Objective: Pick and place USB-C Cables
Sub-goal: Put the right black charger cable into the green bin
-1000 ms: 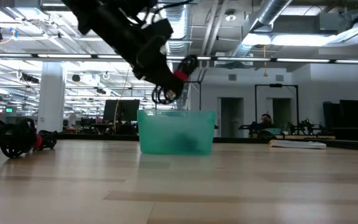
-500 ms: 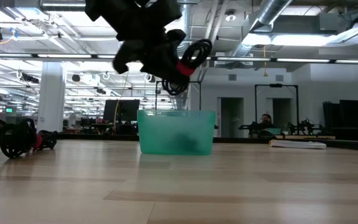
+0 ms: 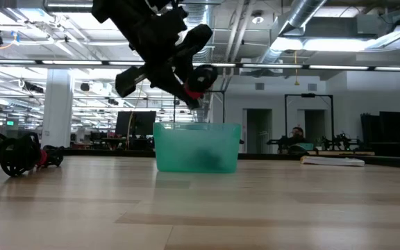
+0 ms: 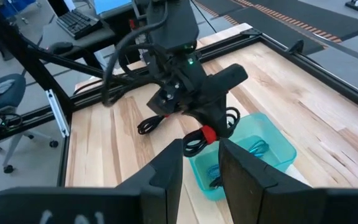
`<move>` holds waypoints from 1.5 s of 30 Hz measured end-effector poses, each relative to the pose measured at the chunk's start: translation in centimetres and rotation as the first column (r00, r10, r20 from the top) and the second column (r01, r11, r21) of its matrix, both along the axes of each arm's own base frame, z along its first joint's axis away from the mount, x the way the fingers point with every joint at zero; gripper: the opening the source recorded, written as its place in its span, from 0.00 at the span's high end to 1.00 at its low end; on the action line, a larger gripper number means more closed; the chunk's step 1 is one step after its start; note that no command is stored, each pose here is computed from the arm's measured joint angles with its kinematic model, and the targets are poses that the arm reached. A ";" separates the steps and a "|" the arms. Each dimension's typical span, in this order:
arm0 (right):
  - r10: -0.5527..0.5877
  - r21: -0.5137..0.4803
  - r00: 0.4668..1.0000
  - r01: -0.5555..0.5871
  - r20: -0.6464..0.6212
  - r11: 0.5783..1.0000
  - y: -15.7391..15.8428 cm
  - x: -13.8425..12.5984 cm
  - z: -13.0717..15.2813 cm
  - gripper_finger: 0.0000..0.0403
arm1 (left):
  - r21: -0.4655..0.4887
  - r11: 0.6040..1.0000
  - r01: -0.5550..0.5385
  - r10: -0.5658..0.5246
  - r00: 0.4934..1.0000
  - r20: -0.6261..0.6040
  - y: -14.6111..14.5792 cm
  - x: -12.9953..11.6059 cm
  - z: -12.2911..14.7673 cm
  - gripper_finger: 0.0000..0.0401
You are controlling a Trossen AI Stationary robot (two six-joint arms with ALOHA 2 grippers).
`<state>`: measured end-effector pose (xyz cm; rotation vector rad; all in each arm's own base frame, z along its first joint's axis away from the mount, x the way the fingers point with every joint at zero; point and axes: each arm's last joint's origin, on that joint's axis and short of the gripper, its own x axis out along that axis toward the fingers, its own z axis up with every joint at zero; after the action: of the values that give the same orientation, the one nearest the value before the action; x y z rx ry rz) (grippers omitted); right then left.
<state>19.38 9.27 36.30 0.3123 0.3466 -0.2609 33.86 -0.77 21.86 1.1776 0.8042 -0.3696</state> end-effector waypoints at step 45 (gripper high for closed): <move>-0.020 0.023 0.999 0.021 -0.027 1.000 -0.1 -0.1 -0.3 0.69 | -0.780 0.000 -0.626 0.970 0.189 -0.152 3.5 0.0 1.3 0.88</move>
<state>19.23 9.17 35.96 0.3353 0.3730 -0.2815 33.90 2.69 23.13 -0.2150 0.6950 0.6436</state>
